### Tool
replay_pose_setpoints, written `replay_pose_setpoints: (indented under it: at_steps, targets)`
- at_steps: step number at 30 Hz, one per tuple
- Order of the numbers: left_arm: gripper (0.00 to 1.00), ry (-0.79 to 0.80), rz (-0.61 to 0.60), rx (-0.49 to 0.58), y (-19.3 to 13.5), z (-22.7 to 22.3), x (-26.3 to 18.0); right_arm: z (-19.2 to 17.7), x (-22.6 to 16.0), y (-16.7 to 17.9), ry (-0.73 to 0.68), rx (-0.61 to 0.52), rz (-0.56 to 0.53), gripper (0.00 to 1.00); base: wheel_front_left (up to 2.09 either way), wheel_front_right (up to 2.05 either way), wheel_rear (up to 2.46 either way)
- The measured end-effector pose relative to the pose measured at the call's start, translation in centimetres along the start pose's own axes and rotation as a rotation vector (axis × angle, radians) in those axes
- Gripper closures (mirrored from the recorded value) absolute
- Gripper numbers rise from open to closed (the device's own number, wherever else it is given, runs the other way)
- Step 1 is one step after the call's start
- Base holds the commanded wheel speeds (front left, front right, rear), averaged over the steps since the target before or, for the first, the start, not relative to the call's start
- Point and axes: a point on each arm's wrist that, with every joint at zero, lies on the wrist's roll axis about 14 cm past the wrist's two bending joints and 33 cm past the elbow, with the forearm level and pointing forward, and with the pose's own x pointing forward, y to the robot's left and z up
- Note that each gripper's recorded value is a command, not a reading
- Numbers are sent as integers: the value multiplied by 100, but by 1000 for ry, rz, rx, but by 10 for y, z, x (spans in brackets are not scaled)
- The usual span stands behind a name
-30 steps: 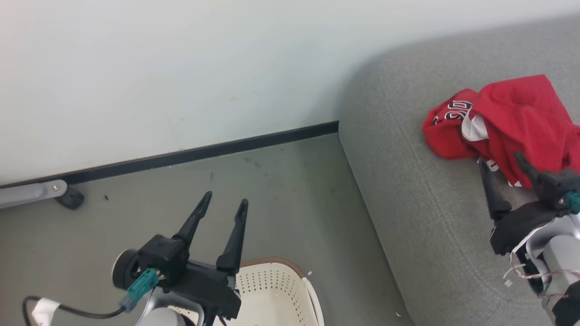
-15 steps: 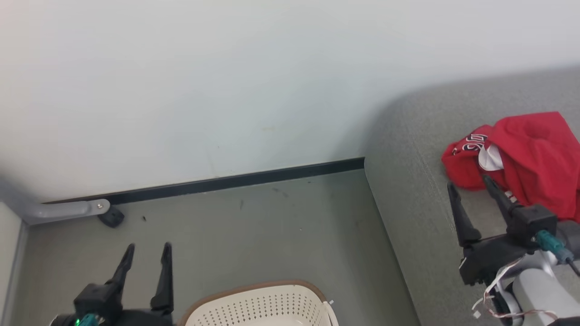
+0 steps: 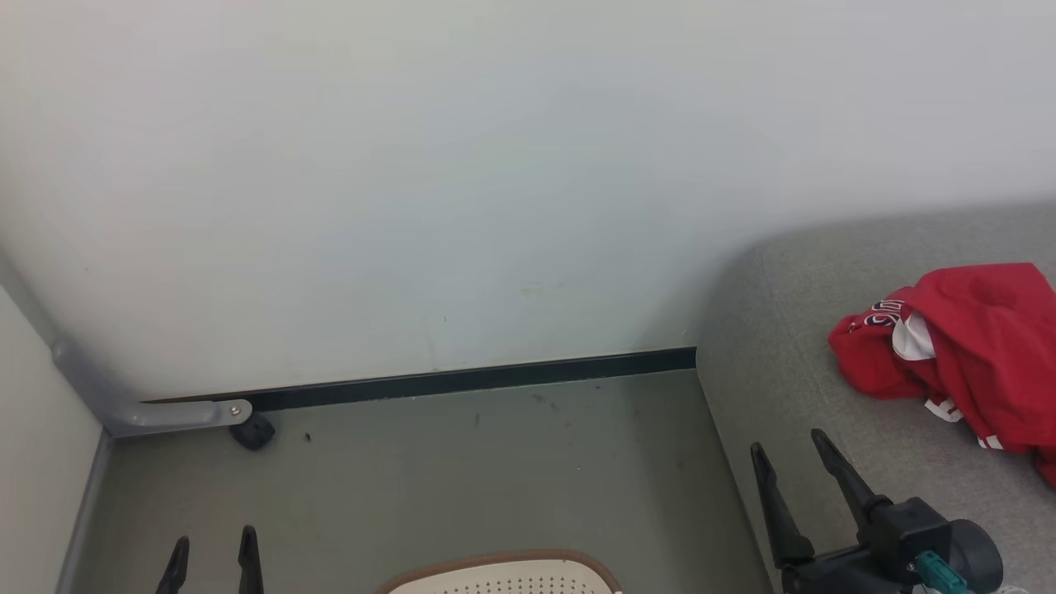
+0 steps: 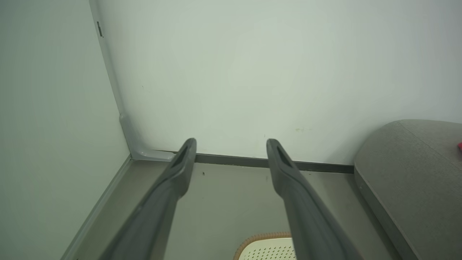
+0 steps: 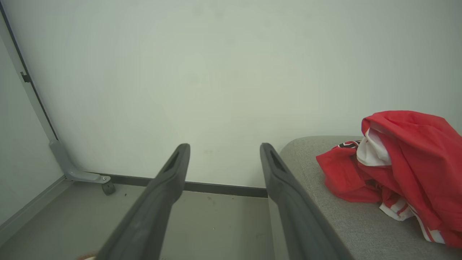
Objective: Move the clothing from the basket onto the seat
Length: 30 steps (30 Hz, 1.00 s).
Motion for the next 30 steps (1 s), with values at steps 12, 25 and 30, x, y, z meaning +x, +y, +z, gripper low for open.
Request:
replay_pose_setpoints:
  at_steps: [12,25,30]
  targets:
    - [0,-49,55,-35,7,10,-15,8,-20,16,-38,23,-2,0,0,0,0]
    - [0,-99,57,-14,3,23,-12,13,-26,9,-63,32,-52,0,0,0,0]
    - [0,-111,61,8,4,26,-11,9,-28,8,-53,44,-72,0,0,0,0]
